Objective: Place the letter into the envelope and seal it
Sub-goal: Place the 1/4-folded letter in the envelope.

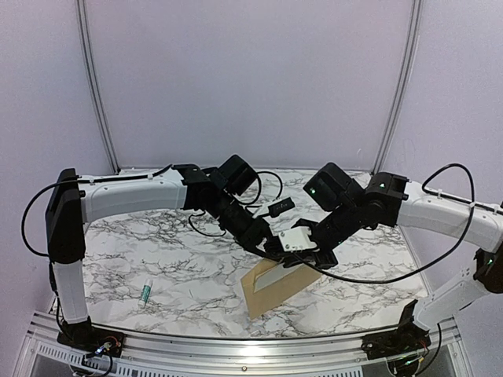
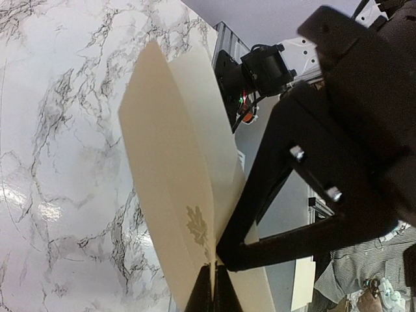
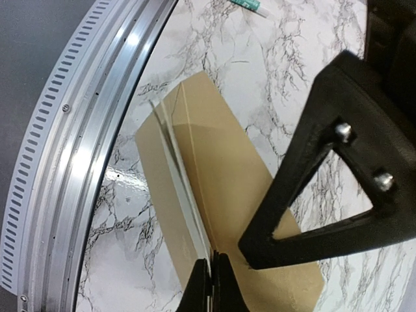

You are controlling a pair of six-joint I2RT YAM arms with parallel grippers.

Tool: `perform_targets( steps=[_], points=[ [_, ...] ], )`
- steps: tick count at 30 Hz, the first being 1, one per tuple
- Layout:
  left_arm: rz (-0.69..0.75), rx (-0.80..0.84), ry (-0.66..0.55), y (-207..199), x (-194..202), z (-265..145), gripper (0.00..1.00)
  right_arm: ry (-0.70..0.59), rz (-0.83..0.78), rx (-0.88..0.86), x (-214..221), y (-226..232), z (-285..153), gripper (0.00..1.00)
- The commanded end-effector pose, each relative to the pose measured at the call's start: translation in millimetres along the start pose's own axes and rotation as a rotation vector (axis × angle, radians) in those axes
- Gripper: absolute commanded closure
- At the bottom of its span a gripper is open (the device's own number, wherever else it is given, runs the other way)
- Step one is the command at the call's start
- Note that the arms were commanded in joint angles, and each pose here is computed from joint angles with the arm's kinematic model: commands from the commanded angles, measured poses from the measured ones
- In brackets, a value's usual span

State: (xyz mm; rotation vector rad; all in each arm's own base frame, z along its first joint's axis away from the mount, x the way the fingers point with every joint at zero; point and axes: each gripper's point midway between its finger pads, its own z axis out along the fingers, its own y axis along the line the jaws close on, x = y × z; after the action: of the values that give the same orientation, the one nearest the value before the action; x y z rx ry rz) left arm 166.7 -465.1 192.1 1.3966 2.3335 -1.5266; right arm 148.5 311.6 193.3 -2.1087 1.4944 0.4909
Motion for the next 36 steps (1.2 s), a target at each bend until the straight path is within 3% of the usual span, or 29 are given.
perform_targets(
  steps=[1,22,36],
  points=[
    [0.003,0.046,-0.021,-7.6,-3.8,-4.7,1.0,0.016,0.02,0.011,6.8,-3.3,6.0,1.0],
    [0.099,0.122,-0.024,-25.1,4.4,-12.6,1.0,-0.213,0.079,-0.079,-11.4,-3.1,-11.5,1.0],
    [0.106,0.138,-0.023,-26.3,4.0,-11.5,1.0,-0.298,0.075,-0.185,-27.4,6.8,-10.0,1.0]
  ],
)
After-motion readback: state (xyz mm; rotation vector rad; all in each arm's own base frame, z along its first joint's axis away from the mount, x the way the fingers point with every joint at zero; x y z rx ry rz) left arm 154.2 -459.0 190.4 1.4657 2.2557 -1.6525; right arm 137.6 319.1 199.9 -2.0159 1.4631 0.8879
